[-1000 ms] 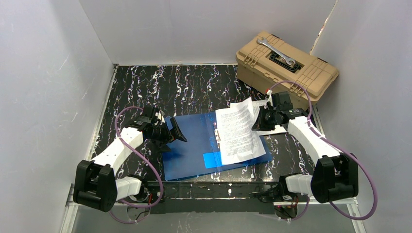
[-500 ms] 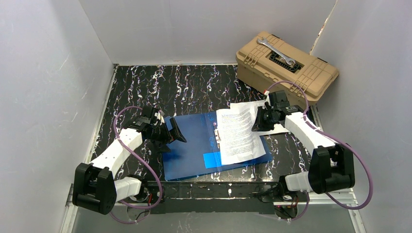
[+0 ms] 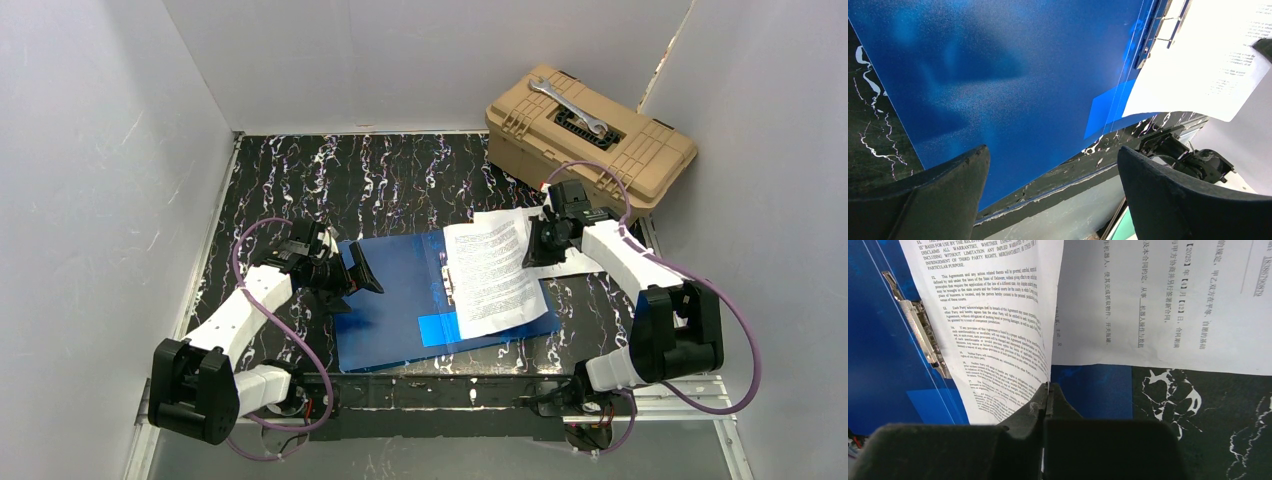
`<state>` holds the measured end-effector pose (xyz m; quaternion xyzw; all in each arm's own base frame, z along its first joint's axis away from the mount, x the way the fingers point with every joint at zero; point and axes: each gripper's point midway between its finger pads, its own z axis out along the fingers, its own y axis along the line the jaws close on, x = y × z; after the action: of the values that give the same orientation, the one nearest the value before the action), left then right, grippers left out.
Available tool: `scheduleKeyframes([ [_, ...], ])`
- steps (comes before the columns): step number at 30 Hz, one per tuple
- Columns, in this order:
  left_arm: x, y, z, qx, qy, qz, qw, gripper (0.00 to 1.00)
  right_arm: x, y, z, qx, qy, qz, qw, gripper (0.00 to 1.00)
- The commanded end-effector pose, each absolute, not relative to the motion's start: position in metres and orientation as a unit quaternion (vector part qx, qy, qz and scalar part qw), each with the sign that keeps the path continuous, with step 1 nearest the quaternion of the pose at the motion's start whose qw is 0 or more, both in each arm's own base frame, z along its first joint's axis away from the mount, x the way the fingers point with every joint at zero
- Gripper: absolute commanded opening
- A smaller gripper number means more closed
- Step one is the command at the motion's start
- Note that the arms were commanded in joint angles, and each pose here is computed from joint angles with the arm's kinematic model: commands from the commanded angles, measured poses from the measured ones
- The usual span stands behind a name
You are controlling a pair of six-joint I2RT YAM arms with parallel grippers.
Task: Put the files into the folder
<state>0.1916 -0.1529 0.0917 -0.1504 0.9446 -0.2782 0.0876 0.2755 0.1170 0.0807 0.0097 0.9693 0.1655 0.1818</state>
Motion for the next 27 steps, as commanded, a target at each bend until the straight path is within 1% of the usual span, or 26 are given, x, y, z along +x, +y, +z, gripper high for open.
scheduleKeyframes([
  [1,0.195,-0.152,0.106,-0.135,0.944,-0.284,0.105,0.98,0.286,0.111,0.097,-0.025,0.969,0.137,0.205,0.01],
  [6,0.196,-0.152,0.107,-0.129,0.944,-0.283,0.108,0.98,0.284,0.107,0.101,-0.048,0.969,0.128,0.205,0.01],
  [9,0.197,-0.153,0.108,-0.127,0.944,-0.285,0.109,0.98,0.282,0.119,0.099,-0.06,0.965,0.151,0.204,0.01],
  [13,0.197,-0.153,0.109,-0.125,0.944,-0.285,0.109,0.98,0.279,0.129,0.095,-0.076,0.966,0.15,0.196,0.01],
  [20,0.196,-0.152,0.111,-0.125,0.944,-0.285,0.111,0.98,0.279,0.137,0.093,-0.1,0.966,0.136,0.198,0.01],
  [23,0.196,-0.152,0.111,-0.124,0.945,-0.283,0.111,0.98,0.279,0.132,0.094,-0.11,0.968,0.115,0.196,0.01],
  [27,0.197,-0.152,0.111,-0.123,0.945,-0.282,0.11,0.98,0.282,0.131,0.101,-0.133,0.962,0.107,0.215,0.01],
])
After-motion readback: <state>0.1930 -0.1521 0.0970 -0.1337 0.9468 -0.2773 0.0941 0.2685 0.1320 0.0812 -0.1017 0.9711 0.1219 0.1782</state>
